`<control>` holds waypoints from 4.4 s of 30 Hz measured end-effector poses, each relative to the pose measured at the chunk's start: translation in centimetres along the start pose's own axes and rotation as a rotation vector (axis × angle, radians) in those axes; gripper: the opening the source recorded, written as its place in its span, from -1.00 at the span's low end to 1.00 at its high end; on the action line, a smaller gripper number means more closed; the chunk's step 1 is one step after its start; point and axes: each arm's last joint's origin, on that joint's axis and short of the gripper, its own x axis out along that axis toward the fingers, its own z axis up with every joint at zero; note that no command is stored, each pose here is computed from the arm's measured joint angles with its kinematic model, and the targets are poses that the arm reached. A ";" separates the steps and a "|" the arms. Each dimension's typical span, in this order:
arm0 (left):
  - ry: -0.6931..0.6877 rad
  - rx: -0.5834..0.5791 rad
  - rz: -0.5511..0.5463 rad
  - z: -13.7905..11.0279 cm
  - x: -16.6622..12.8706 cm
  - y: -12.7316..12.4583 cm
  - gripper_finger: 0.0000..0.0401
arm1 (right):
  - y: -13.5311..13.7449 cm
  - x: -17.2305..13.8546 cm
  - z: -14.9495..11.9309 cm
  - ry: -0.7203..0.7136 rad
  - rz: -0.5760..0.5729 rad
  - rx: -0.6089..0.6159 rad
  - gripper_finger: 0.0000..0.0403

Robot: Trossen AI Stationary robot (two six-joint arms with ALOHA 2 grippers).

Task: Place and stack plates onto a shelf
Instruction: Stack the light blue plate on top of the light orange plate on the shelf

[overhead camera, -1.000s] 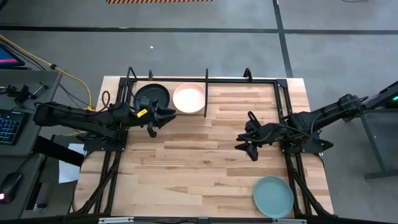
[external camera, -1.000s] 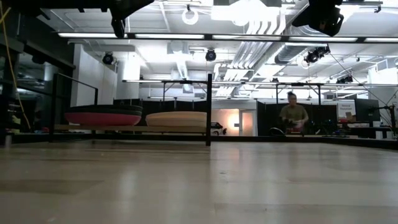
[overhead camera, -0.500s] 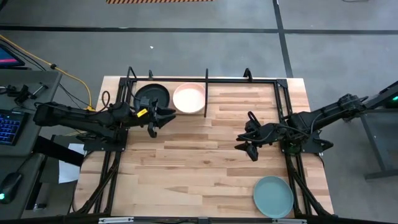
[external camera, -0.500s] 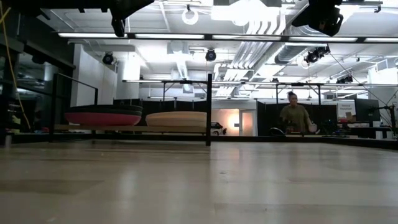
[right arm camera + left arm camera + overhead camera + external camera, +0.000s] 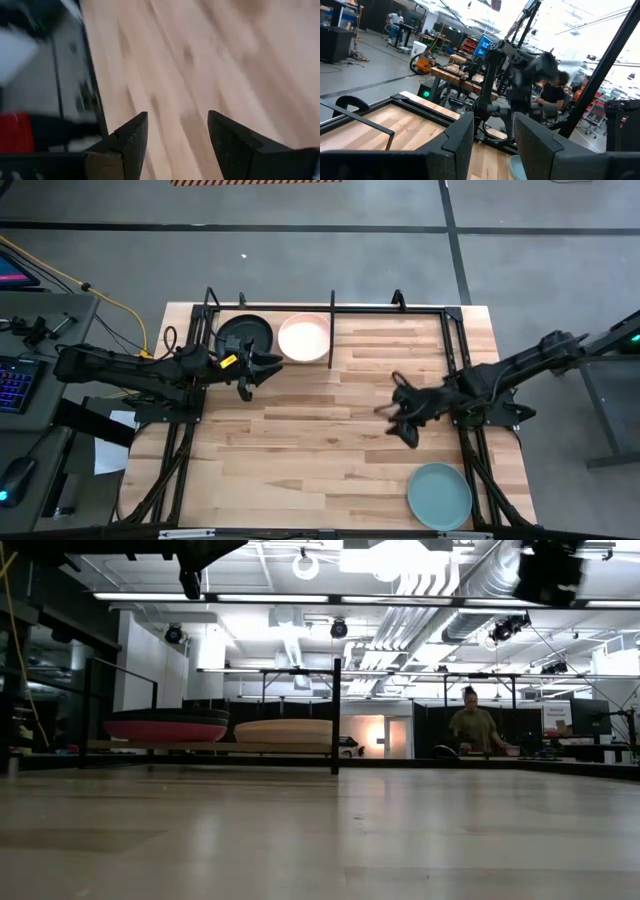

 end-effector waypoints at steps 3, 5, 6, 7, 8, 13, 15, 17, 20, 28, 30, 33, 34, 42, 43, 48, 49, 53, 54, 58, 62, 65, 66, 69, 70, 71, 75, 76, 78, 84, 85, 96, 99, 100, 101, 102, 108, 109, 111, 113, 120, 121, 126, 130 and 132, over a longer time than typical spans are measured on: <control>0.001 0.000 0.000 0.0 0.0 0.0 -0.35 | 0.2 1.4 -1.6 0.170 -0.045 -0.017 -0.07; 0.001 0.000 0.001 0.0 0.0 0.0 -0.35 | 0.4 2.5 -2.7 0.264 -0.075 -0.045 -0.07; 0.001 0.000 0.001 0.0 0.0 0.0 -0.35 | 0.5 3.1 -3.3 0.310 -0.098 -0.059 -0.07; 0.000 0.000 0.001 0.0 0.0 0.0 -0.35 | 0.5 3.6 -3.9 0.354 -0.132 -0.066 -0.07; 0.001 0.000 0.001 0.0 0.0 0.0 -0.35 | 0.4 4.1 -4.5 0.395 -0.169 -0.070 -0.07; 0.001 -0.001 0.001 0.0 0.0 0.0 -0.35 | -0.4 5.5 -7.7 0.593 -0.406 -0.114 -0.07; 0.000 -0.001 0.001 0.0 0.0 0.0 -0.35 | -0.8 5.8 -9.0 0.664 -0.406 -0.144 -0.07; 0.000 -0.001 0.001 0.0 0.0 0.0 -0.35 | -1.1 6.0 -10.1 0.695 -0.362 -0.152 -0.07; -0.003 -0.001 0.009 0.0 0.0 0.0 -0.35 | -1.8 5.9 -11.7 0.693 -0.326 -0.150 -0.07; -0.020 0.000 0.053 0.0 0.0 0.2 -0.35 | -2.8 5.7 -14.5 0.727 -0.208 -0.163 -0.07; -0.020 0.001 0.054 0.0 0.0 0.2 -0.35 | -2.9 5.8 -15.1 0.726 -0.184 -0.186 -0.07; -0.026 0.000 0.069 0.1 0.0 0.2 -0.35 | -3.6 5.8 -15.6 0.708 -0.238 -0.185 -0.07; -0.029 0.000 0.076 0.1 0.0 0.2 -0.35 | -3.8 5.8 -15.7 0.702 -0.253 -0.181 -0.07; -0.036 0.000 0.094 0.1 0.0 0.3 -0.35 | -4.4 6.1 -16.1 0.677 -0.256 -0.173 -0.09; -0.036 0.000 0.094 0.1 0.0 0.3 -0.35 | -4.5 6.2 -16.1 0.678 -0.262 -0.173 -0.12; -0.038 0.000 0.099 0.1 0.0 0.3 -0.35 | -4.8 6.2 -16.3 0.681 -0.276 -0.170 -0.50; -0.038 0.000 0.099 0.1 0.0 0.3 -0.35 | -4.8 6.2 -16.3 0.681 -0.274 -0.170 -0.63; -0.038 0.000 0.099 0.1 0.0 0.3 -0.35 | -4.5 6.5 -16.0 0.660 -0.237 -0.127 -0.95; -0.042 -0.001 0.097 0.1 0.0 0.3 -0.35 | -4.2 6.6 -15.8 0.647 -0.216 -0.116 -0.93; -0.213 -0.076 0.026 1.8 -0.2 -0.3 -0.35 | -2.1 7.0 -13.3 0.510 -0.093 -0.098 -0.98; -0.381 -0.041 -0.030 3.4 -0.7 -0.9 -0.35 | -1.2 7.4 -9.0 0.284 -0.081 -0.109 -0.99; -0.452 0.002 -0.043 4.1 -1.0 -1.1 -0.35 | -1.0 7.6 -4.9 0.081 -0.081 -0.093 -1.00; -0.465 0.009 -0.045 4.2 -1.1 -1.1 -0.35 | -1.2 7.6 -3.5 0.008 -0.089 -0.090 -1.00; -0.469 0.006 -0.047 4.2 -1.1 -1.1 -0.35 | -1.8 7.2 0.9 -0.209 -0.105 -0.054 -1.00; -0.467 0.000 -0.048 4.2 -1.1 -1.1 -0.35 | -2.1 6.9 2.2 -0.262 -0.112 -0.037 -1.00; -0.467 -0.007 -0.049 4.2 -1.1 -1.1 -0.35 | -2.4 6.5 3.4 -0.296 -0.128 -0.028 -1.00; -0.459 -0.026 -0.052 4.1 -1.0 -1.1 -0.35 | -4.1 4.7 6.0 -0.208 -0.250 -0.065 -1.00; -0.460 -0.026 -0.052 4.1 -1.0 -1.1 -0.35 | -4.5 4.1 6.2 -0.157 -0.299 -0.071 -1.00; -0.461 -0.027 -0.052 4.1 -1.1 -1.1 -0.35 | -5.7 3.0 6.4 -0.067 -0.410 -0.072 -1.00; -0.459 -0.066 -0.062 4.1 -1.1 -1.1 -0.35 | -12.4 1.0 6.1 -0.001 -0.665 0.138 -1.00; -0.459 -0.079 -0.065 4.1 -1.1 -1.1 -0.35 | -13.8 0.7 5.9 -0.012 -0.696 0.206 -1.00; -0.458 -0.089 -0.067 4.1 -1.1 -1.1 -0.35 | -21.5 -0.2 8.8 -0.421 -0.401 0.697 -1.00; -0.459 -0.089 -0.068 4.1 -1.1 -1.1 -0.35 | -21.6 -0.1 10.4 -0.468 -0.378 0.708 -1.00; -0.458 -0.089 -0.068 4.1 -1.1 -1.1 -0.35 | -21.6 -0.1 11.0 -0.478 -0.372 0.708 -1.00; -0.458 -0.089 -0.067 4.1 -1.1 -1.1 -0.35 | -21.7 0.1 11.6 -0.477 -0.369 0.713 -1.00; -0.458 -0.089 -0.067 4.1 -1.1 -1.1 -0.35 | -21.9 0.3 12.0 -0.470 -0.373 0.720 -1.00; -0.458 -0.090 -0.068 4.1 -1.1 -1.1 -0.35 | -22.2 1.4 15.3 -0.473 -0.371 0.719 -1.00; -0.458 -0.090 -0.068 4.1 -1.1 -1.1 -0.35 | -22.3 1.8 15.8 -0.465 -0.373 0.723 -1.00; -0.458 -0.090 -0.068 4.1 -1.1 -1.1 -0.35 | -22.3 2.4 16.7 -0.460 -0.369 0.719 -1.00; -0.458 -0.090 -0.068 4.1 -1.1 -1.1 -0.35 | -22.1 3.1 17.9 -0.465 -0.356 0.705 -1.00; -0.458 -0.090 -0.069 4.2 -1.1 -1.1 -0.35 | -21.2 6.8 20.7 -0.445 -0.307 0.689 -1.00; -0.458 -0.090 -0.068 4.1 -1.1 -1.1 -0.35 | -21.0 7.3 21.1 -0.450 -0.295 0.685 -1.00; -0.458 -0.090 -0.069 4.1 -1.1 -1.1 -0.35 | -20.5 9.0 22.0 -0.438 -0.278 0.667 -1.00; -0.458 -0.091 -0.069 4.1 -1.1 -1.1 -0.35 | -20.3 9.0 22.4 -0.452 -0.273 0.659 -0.99; -0.458 -0.091 -0.069 4.1 -1.1 -1.1 -0.35 | -20.4 9.0 22.4 -0.457 -0.286 0.646 -0.97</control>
